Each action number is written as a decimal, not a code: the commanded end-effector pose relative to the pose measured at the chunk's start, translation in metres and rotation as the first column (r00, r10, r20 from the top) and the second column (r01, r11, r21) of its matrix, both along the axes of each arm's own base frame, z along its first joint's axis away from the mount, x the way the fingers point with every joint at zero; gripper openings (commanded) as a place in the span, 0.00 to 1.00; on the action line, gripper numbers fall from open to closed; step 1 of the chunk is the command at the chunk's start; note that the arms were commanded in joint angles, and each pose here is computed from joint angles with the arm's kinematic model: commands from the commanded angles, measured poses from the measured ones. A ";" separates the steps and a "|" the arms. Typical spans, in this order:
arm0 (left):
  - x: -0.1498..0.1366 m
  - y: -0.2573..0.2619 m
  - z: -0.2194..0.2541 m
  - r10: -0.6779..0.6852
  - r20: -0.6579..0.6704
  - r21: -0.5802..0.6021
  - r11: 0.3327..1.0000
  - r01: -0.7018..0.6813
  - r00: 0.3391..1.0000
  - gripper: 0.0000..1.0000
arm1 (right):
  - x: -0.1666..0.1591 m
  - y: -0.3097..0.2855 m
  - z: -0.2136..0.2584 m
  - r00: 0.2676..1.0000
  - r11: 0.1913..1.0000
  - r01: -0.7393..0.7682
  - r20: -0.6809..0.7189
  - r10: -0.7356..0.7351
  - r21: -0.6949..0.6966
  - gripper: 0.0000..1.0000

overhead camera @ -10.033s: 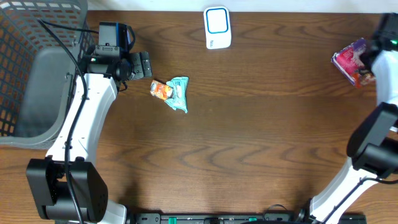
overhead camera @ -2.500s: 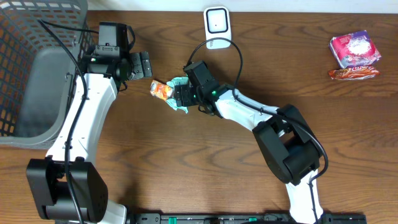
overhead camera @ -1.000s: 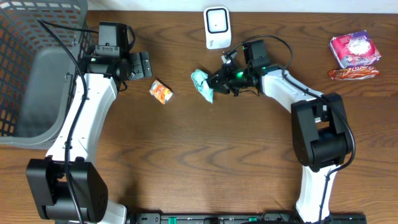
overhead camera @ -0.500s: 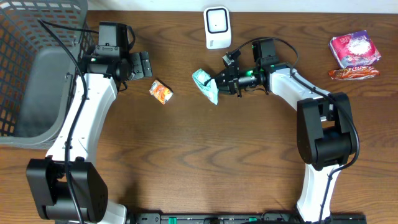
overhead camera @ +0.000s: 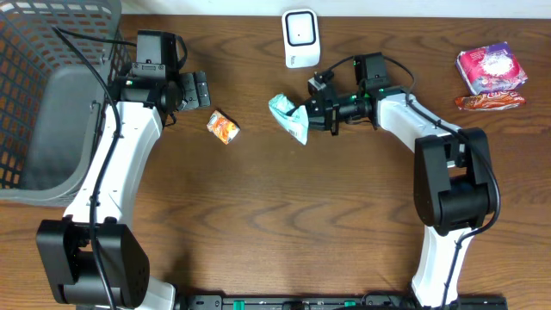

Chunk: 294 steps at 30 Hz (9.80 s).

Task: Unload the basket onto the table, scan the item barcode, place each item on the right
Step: 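Lift the wipes pack and hold it up to the scanner, then carry the wipes pack to the far right and release it, then move the right gripper back toward the orange snack pack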

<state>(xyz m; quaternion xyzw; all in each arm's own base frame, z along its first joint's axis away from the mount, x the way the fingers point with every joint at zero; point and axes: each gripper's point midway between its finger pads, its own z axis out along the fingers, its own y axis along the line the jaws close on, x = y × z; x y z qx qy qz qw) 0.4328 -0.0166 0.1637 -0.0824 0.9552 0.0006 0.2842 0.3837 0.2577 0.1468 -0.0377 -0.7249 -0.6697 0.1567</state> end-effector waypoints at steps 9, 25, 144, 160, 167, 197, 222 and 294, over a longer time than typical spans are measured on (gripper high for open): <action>-0.001 0.004 -0.005 0.002 -0.014 0.014 1.000 -0.002 1.000 0.98 | 0.001 -0.006 0.017 1.000 1.000 0.008 0.020 -0.008 0.016 0.02; -0.001 0.004 -0.005 0.002 -0.014 0.014 1.000 -0.002 1.000 0.98 | 0.002 -0.006 0.017 1.000 1.000 0.010 0.027 -0.010 0.014 0.01; -0.001 0.004 -0.005 0.002 -0.014 0.014 1.000 -0.002 1.000 0.98 | 0.253 -0.053 -0.014 0.077 0.185 0.977 0.987 0.140 -0.102 0.01; -0.001 0.004 -0.005 0.002 -0.014 0.014 1.000 -0.002 1.000 0.98 | 0.264 -0.115 0.020 0.063 0.017 0.998 0.998 0.024 -0.063 0.01; -0.001 0.004 -0.005 0.002 -0.014 0.014 1.000 -0.002 1.000 0.98 | 0.252 -0.202 0.054 0.146 -0.133 0.981 0.989 0.013 -0.143 0.01; -0.001 0.004 -0.005 0.002 -0.014 0.014 1.000 -0.002 1.000 0.98 | 0.059 -0.521 -0.056 0.431 -0.610 0.354 0.703 -0.566 -0.709 0.02; -0.001 0.004 -0.005 0.002 -0.014 0.014 1.000 -0.002 1.000 0.98 | 0.078 -0.522 -0.065 0.499 -0.548 0.422 0.689 -0.525 -0.723 0.99; -0.001 0.004 -0.005 0.002 -0.014 0.014 1.000 -0.002 1.000 0.98 | 0.050 0.148 -0.115 0.677 0.835 0.227 0.697 0.235 -0.502 0.69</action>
